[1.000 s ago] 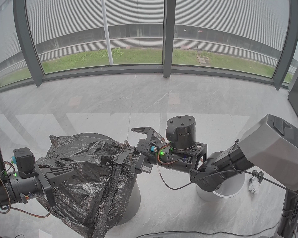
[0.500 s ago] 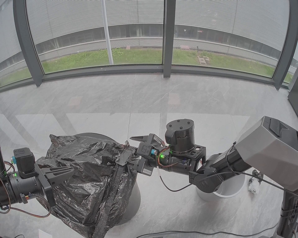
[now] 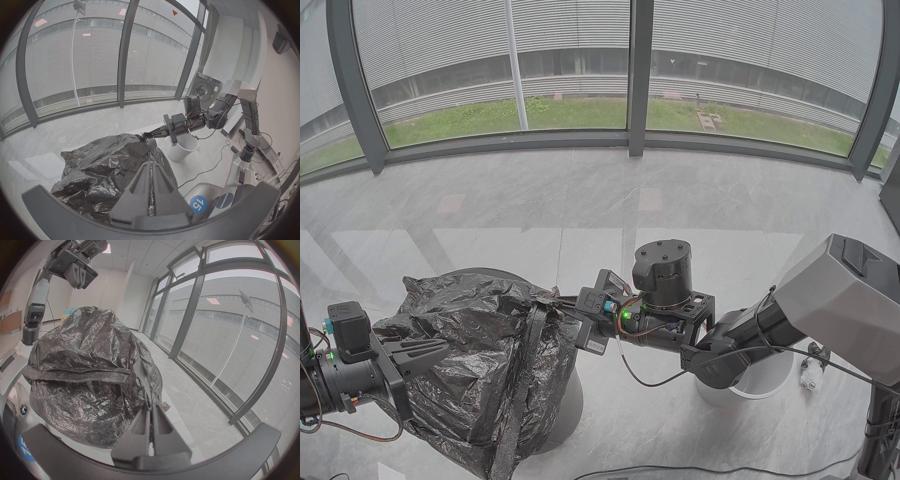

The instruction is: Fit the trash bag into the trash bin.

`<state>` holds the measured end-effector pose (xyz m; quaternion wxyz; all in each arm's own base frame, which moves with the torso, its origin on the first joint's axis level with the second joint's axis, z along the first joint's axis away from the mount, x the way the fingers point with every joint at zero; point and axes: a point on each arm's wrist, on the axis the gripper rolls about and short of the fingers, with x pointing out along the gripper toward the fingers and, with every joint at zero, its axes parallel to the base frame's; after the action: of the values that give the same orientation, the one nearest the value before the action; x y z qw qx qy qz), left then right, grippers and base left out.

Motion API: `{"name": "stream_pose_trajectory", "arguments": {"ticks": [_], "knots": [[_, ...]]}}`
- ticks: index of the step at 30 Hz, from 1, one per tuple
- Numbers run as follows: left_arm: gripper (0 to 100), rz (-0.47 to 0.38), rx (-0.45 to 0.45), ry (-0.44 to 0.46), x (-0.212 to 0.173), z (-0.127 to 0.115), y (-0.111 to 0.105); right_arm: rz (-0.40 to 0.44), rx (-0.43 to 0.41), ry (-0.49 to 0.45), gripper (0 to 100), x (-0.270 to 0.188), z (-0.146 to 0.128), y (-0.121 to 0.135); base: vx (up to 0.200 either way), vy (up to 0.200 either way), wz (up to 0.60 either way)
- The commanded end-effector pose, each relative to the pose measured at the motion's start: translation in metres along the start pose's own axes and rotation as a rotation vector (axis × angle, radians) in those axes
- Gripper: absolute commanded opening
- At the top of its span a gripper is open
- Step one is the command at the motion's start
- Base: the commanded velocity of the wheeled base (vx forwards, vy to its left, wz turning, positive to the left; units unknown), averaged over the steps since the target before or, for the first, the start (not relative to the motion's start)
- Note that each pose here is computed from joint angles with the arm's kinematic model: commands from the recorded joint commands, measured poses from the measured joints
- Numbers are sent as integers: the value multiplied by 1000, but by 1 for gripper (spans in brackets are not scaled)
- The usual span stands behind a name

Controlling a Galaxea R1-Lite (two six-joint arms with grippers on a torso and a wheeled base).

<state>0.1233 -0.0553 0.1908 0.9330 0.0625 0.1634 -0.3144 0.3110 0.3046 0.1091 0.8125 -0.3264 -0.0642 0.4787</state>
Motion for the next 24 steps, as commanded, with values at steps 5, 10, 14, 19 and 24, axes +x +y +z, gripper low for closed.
{"name": "stream_pose_trajectory", "arguments": {"ticks": [5,10,14,19,24], "knots": [[0,-1,1,-1,-3,-3,-1,-9,37,-74,0,-13,25,-11,0,0,0],[0,-15,8,18,-3,-9,-4,-63,114,-149,0,-37,59,-30,0,0,0],[0,-13,33,-13,-3,-2,-3,-118,144,-179,0,-50,76,-41,0,0,0],[0,-17,88,-143,-10,35,-3,-158,185,-213,0,-48,88,-42,0,0,0],[0,-154,154,-173,-15,47,-24,-238,215,-306,0,-37,111,-57,0,0,0]]}}
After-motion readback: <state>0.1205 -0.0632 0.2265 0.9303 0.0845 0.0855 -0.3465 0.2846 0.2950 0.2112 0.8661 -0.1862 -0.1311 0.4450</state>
